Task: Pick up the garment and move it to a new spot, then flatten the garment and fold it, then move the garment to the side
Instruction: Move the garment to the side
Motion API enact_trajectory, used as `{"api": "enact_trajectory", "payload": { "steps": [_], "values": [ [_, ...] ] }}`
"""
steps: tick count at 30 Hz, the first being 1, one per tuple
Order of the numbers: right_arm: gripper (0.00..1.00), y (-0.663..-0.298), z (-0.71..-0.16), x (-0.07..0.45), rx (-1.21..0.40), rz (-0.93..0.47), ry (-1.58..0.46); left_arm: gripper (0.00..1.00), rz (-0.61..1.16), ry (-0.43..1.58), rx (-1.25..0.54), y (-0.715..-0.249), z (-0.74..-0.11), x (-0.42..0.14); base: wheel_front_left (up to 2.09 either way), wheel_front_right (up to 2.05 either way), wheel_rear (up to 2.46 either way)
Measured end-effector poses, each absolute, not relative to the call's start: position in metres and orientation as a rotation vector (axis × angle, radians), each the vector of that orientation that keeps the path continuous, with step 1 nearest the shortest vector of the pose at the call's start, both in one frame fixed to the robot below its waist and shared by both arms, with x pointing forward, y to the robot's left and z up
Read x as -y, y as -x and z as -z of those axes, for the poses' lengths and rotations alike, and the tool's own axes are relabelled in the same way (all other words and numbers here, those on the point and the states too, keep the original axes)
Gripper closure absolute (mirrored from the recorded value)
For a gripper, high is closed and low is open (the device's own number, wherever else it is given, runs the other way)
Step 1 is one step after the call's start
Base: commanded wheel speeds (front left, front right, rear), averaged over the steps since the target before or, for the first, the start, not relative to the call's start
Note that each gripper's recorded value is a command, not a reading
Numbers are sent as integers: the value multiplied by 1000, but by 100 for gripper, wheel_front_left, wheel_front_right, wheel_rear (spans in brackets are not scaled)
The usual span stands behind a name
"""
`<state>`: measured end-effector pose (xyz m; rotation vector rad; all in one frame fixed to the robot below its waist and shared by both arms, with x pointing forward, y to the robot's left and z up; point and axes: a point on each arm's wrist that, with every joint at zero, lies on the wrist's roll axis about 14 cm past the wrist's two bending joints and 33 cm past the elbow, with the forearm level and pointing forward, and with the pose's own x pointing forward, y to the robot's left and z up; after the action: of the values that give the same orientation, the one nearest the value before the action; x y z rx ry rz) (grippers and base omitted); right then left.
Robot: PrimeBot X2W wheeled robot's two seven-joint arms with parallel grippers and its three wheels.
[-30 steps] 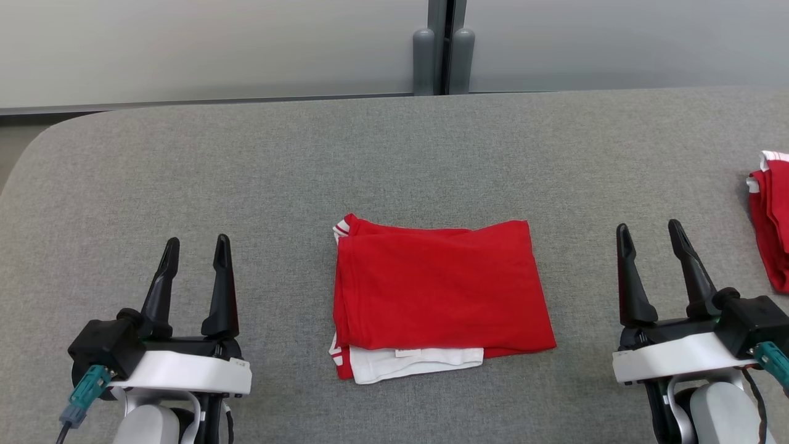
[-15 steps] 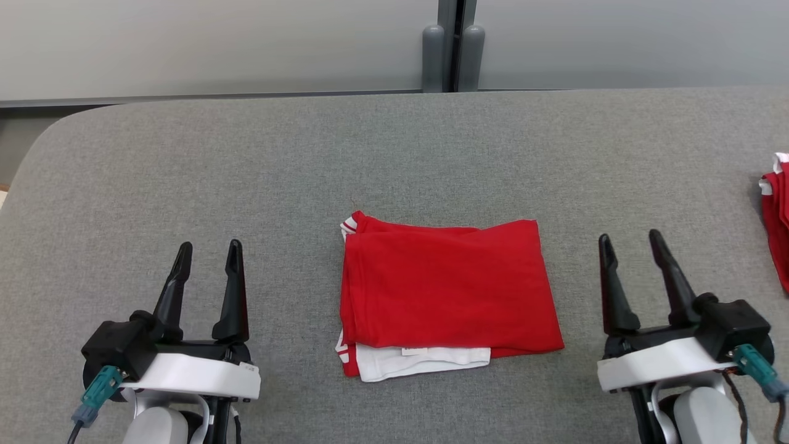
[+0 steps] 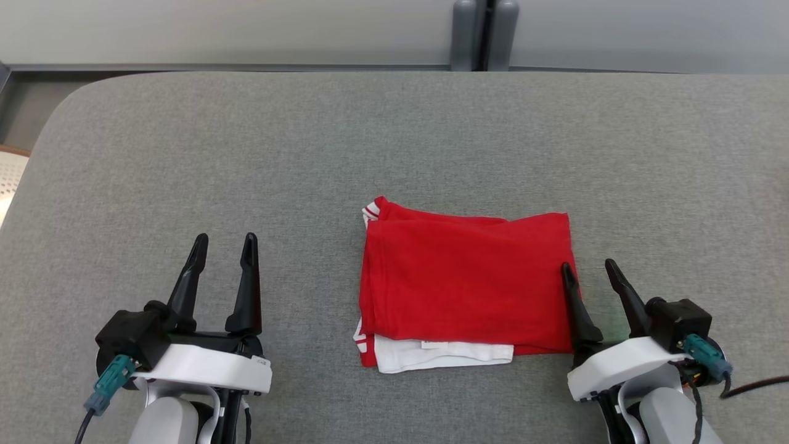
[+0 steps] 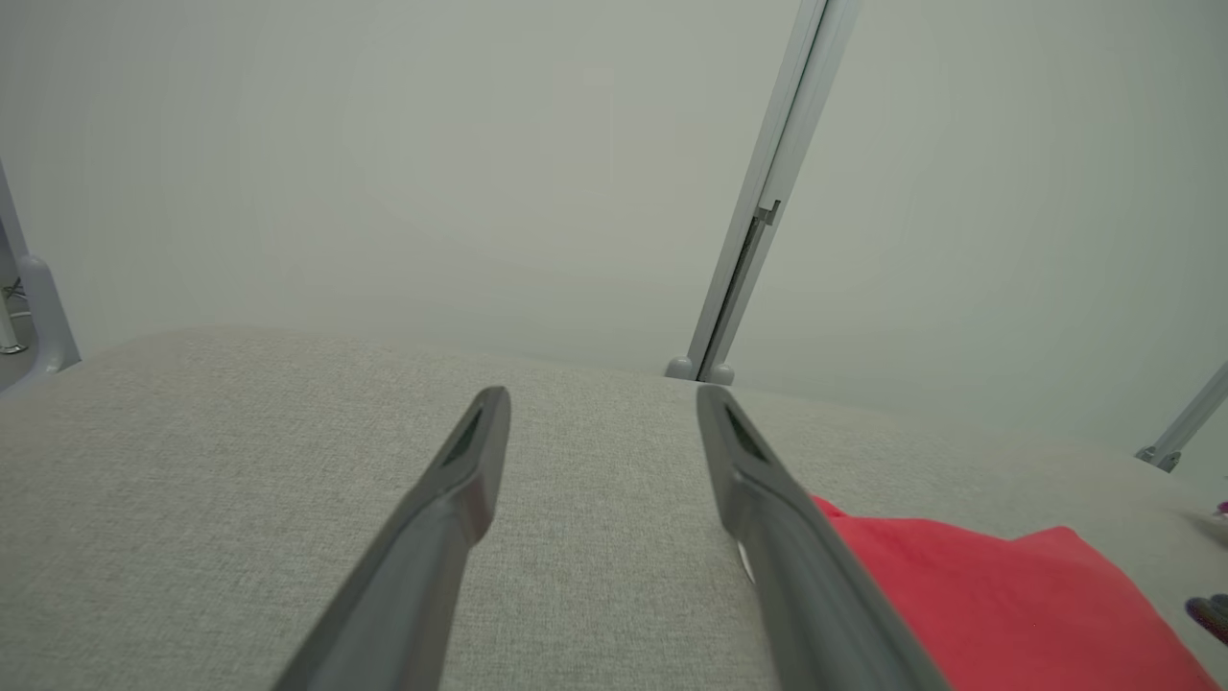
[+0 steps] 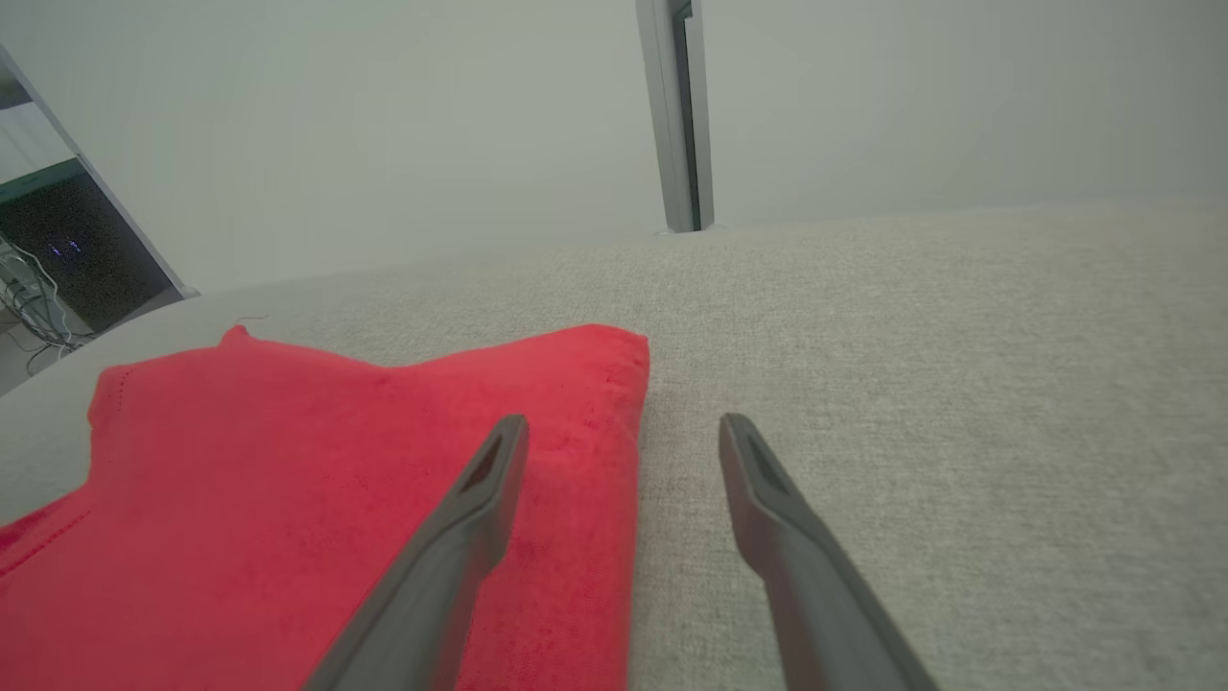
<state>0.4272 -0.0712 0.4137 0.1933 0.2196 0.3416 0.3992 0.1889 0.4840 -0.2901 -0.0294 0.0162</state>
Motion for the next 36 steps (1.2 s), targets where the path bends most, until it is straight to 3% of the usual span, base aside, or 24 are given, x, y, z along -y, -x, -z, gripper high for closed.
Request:
{"api": "enact_trajectory", "payload": {
  "steps": [8,9,10,16,22,29,36],
  "values": [
    [0,-428,-382,55,-339,-340,-302,0,-43,284,3,-396,-475,-197,0,0,0],
    [37,-427,-378,53,-355,-348,-305,0,-46,285,2,-396,-474,-198,0,0,0],
    [100,-427,-376,51,-363,-355,-299,0,-49,287,0,-396,-473,-199,0,0,0],
    [100,-432,-383,49,-340,-381,-242,0,-41,289,3,-399,-474,-196,0,0,0],
    [100,-449,-419,81,-197,-395,-39,0,30,295,15,-409,-479,-174,0,0,0],
    [100,-470,-468,158,-52,-330,234,0,164,298,57,-432,-493,-131,0,0,0],
    [100,-482,-494,264,-75,-191,467,0,295,300,98,-464,-502,-87,0,0,0]
  ]
}}
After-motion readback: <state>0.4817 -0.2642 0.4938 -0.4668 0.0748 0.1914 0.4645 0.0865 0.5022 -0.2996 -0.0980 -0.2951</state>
